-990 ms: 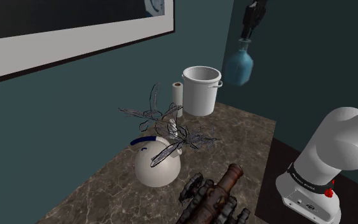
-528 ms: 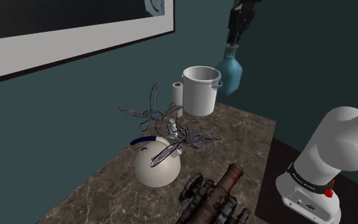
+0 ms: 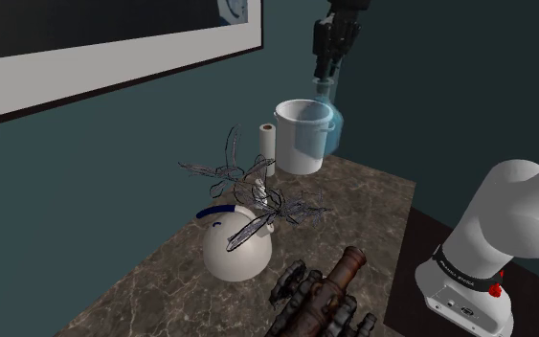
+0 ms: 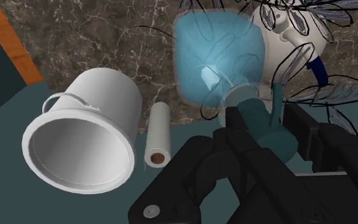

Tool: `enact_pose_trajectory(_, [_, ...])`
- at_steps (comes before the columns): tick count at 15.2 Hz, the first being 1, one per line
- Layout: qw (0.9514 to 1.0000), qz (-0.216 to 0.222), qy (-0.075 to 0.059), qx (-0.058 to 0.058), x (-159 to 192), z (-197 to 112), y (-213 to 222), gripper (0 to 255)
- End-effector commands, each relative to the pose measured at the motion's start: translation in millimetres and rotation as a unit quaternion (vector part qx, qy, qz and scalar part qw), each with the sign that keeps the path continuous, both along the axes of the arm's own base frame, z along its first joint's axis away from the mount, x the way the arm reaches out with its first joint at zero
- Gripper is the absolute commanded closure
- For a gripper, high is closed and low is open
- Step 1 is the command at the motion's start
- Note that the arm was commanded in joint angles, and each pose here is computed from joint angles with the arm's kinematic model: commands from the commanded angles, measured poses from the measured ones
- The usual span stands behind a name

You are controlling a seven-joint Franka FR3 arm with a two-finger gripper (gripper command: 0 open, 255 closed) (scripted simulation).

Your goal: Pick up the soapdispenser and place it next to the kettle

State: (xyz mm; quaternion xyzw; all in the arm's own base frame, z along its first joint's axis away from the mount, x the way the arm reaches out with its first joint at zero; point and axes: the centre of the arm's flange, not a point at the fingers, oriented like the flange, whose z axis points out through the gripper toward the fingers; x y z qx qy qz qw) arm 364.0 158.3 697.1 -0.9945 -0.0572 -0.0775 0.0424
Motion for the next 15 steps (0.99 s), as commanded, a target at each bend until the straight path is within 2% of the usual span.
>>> enact_pose_trajectory(1, [1.0, -0.001, 0.0, 0.0, -1.8, -0.8, 26.8, 255])
enact_pose_trajectory(15, [1.0, -0.001, 0.0, 0.0, -12.0, -12.9, 210.9, 255])
